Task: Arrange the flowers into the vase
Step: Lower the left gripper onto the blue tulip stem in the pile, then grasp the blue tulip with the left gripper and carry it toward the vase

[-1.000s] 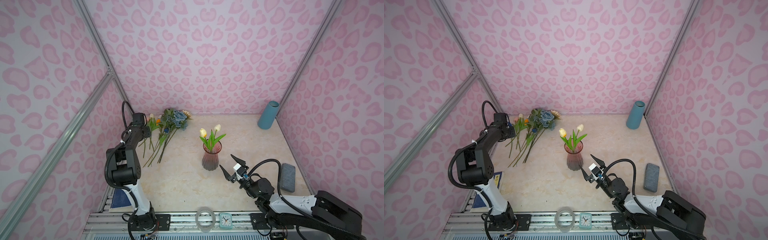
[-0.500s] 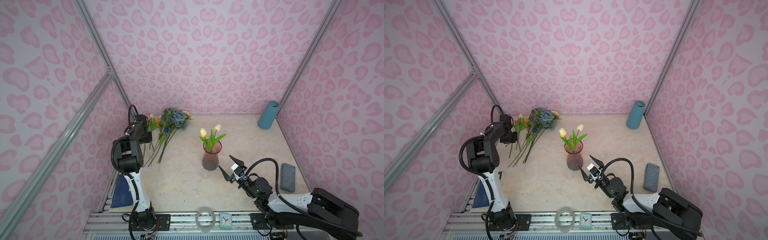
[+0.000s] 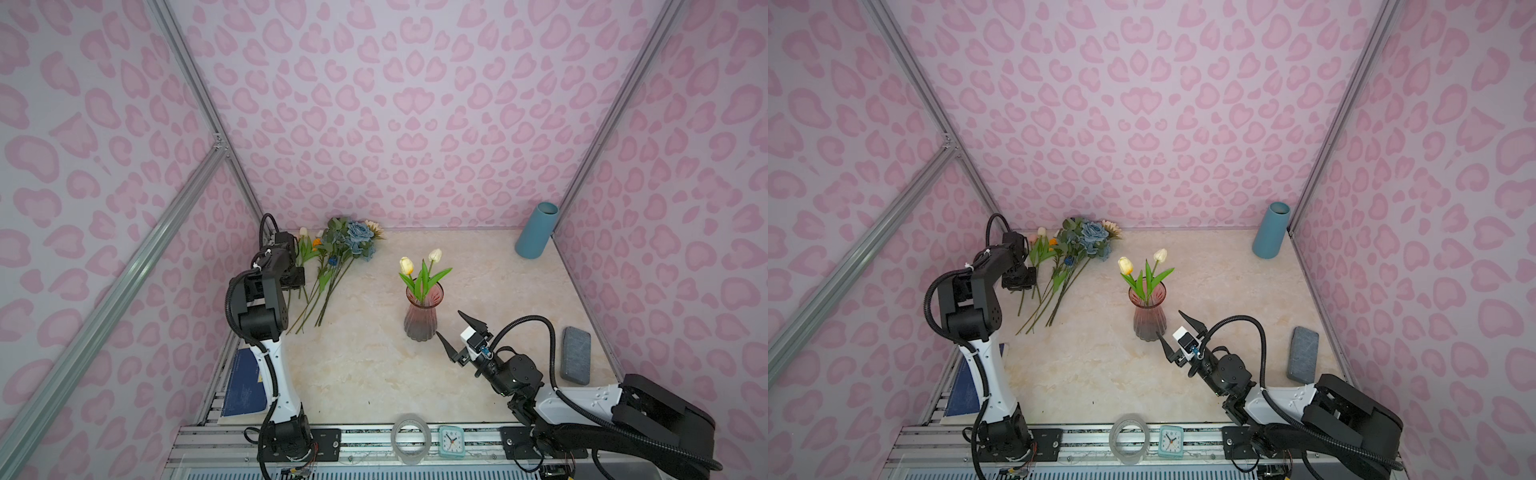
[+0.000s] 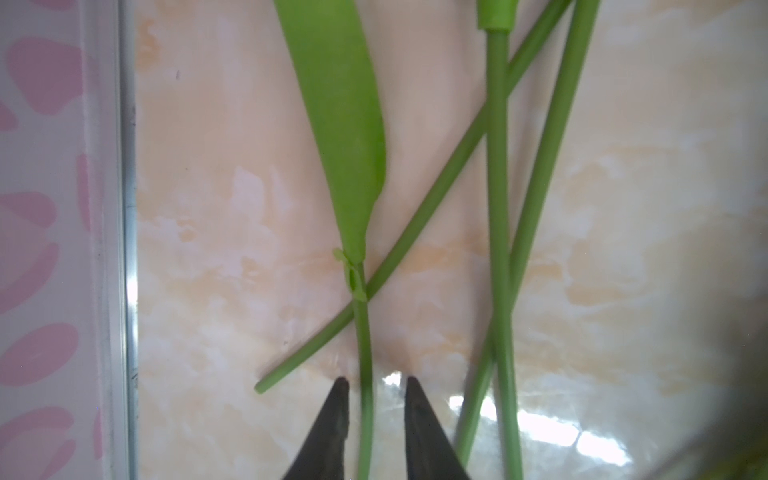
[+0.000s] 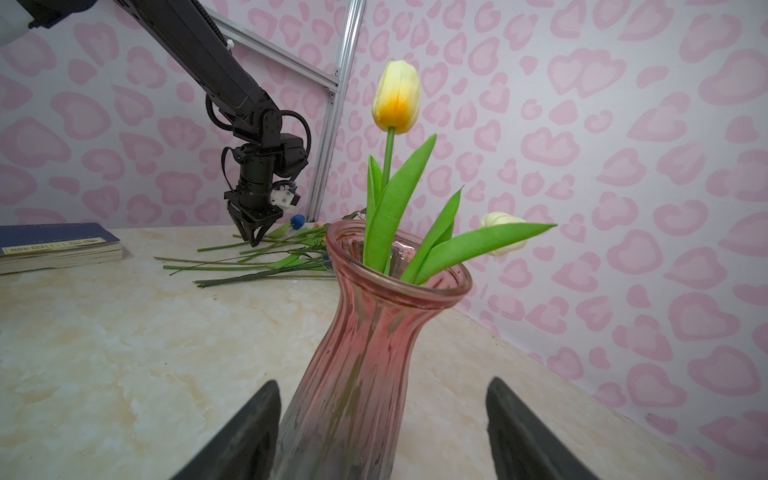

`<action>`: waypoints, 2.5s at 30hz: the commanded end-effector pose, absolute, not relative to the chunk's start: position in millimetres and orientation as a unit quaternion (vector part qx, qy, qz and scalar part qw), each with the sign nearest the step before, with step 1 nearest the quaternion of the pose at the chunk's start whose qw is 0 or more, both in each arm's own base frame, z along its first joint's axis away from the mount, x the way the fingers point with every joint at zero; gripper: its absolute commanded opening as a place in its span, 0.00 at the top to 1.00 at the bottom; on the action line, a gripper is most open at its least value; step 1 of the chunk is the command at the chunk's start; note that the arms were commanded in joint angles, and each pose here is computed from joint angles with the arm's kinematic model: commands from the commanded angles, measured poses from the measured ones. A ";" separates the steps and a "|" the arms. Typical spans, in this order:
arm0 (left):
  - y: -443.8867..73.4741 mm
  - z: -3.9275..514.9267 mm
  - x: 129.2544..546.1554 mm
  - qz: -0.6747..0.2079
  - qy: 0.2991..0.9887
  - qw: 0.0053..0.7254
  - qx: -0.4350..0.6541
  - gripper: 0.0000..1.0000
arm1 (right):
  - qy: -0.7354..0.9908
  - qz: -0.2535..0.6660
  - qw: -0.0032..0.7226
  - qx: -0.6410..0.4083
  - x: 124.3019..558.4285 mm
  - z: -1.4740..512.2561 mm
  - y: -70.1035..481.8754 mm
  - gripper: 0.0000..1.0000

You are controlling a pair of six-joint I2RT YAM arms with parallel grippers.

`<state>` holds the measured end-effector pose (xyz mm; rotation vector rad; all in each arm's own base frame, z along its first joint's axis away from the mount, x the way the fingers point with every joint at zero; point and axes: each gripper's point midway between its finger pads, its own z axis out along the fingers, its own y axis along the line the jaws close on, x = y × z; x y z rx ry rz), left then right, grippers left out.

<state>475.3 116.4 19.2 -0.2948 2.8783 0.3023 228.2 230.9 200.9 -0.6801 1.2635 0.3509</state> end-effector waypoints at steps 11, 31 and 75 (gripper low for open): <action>115.6 10.0 461.4 0.105 0.986 0.084 -0.103 0.92 | 0.564 0.160 0.752 -0.301 226.6 211.5 227.5 0.23; 99.5 79.8 461.3 0.078 0.973 0.169 -0.135 0.97 | 0.568 0.163 0.747 -0.306 227.6 209.3 231.2 0.23; -209.5 386.0 284.3 -0.317 0.577 0.709 0.253 0.97 | 0.566 0.142 0.763 -0.277 239.6 206.1 230.2 0.21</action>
